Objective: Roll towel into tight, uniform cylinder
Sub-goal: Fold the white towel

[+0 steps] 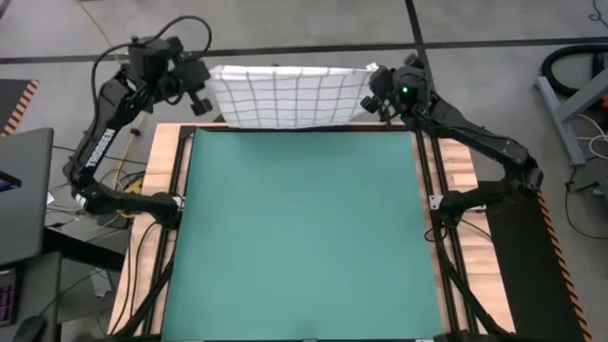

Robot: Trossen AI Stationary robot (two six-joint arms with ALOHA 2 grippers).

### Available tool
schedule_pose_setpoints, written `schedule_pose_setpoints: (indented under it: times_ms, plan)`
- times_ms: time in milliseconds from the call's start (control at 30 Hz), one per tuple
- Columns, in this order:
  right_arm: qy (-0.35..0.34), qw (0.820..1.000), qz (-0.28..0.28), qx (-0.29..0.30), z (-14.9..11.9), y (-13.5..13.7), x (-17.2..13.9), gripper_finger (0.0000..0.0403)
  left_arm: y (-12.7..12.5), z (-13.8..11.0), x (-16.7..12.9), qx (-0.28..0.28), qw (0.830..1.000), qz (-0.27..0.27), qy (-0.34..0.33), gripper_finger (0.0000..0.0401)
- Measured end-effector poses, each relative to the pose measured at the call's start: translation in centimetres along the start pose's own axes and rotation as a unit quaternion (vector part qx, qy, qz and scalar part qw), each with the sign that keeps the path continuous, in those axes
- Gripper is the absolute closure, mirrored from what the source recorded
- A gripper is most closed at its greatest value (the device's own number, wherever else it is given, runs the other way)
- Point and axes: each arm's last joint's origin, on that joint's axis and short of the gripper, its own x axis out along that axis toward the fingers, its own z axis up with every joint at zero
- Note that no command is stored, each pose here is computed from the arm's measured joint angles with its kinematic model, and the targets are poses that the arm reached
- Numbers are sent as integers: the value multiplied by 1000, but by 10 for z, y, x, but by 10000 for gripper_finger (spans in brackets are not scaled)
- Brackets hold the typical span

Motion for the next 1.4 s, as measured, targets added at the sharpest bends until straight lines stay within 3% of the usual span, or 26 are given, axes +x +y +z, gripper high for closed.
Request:
schedule_pose_setpoints:
  times_ms: [167,267,400,533,633,833,1033,1200,1267,1400]
  plan:
    - [1,1000,-4,6,-2,-2,-2,396,-27,-22,16,-15,999,-41,-9,401]
    - [0,1000,24,15,-4,-4,-19,396,-48,-39,16,-28,997,-66,-3,401]
    - [32,994,89,51,-13,-2,-51,396,-76,-59,3,-58,994,-87,-20,401]
    - [64,981,157,89,-25,3,-89,396,-98,-72,-30,-104,987,-95,-79,401]
    - [79,968,206,121,-30,10,-115,396,-112,-84,-54,-159,973,-117,-119,401]
    - [99,947,260,163,-39,33,-171,396,-135,-114,-91,-258,922,-205,-204,401]
    - [48,943,271,185,-56,73,-229,396,-163,-147,-95,-310,880,-276,-232,401]
    - [21,938,278,207,-75,111,-261,396,-178,-157,-90,-342,842,-319,-269,401]
    - [20,939,275,208,-80,125,-268,396,-181,-156,-86,-332,841,-320,-283,401]
    - [20,946,251,204,-85,144,-271,396,-179,-140,-77,-287,858,-287,-315,401]
